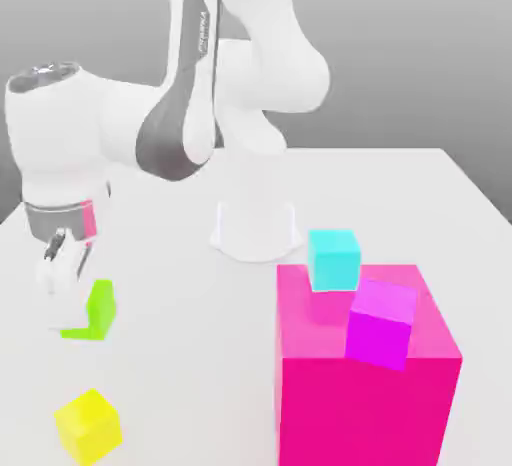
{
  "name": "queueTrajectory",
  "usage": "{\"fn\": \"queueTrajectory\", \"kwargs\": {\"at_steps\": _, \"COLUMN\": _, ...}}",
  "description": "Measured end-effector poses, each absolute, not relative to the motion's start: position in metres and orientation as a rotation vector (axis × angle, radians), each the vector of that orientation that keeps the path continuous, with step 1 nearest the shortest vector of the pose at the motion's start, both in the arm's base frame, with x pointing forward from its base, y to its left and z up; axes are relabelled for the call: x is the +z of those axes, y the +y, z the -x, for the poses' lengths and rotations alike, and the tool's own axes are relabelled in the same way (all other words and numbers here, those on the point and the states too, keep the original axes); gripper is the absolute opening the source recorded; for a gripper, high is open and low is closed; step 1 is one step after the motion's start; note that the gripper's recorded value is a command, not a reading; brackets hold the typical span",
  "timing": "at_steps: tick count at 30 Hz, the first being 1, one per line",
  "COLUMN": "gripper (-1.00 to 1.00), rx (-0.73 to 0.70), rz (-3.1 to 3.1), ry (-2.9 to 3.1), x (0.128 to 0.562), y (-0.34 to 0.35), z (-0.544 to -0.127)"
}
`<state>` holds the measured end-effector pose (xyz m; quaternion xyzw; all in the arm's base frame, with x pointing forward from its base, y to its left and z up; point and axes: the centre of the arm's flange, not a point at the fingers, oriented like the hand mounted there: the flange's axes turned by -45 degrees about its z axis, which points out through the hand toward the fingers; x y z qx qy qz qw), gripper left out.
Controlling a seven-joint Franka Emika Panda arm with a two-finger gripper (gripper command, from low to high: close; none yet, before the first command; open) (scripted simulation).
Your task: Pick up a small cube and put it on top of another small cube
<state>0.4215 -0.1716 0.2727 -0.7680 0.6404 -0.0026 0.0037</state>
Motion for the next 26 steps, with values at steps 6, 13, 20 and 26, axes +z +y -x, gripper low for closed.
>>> {"fn": "queueTrajectory", "kwargs": {"at_steps": 6, "gripper": -1.00, "rx": -0.006, "rz": 2.626, "ry": 1.704, "x": 0.356, "y": -0.043, "z": -0.500}}
{"fn": "queueTrajectory", "kwargs": {"at_steps": 13, "gripper": -1.00, "rx": 0.000, "rz": 2.813, "ry": 1.390, "x": 0.440, "y": 0.112, "z": -0.518}}
{"fn": "queueTrajectory", "kwargs": {"at_steps": 20, "gripper": 1.00, "rx": 0.000, "rz": 2.813, "ry": 1.392, "x": 0.402, "y": 0.114, "z": -0.519}}
{"fn": "queueTrajectory", "kwargs": {"at_steps": 26, "gripper": 1.00, "rx": -0.001, "rz": 2.814, "ry": 1.396, "x": 0.442, "y": 0.113, "z": -0.519}}
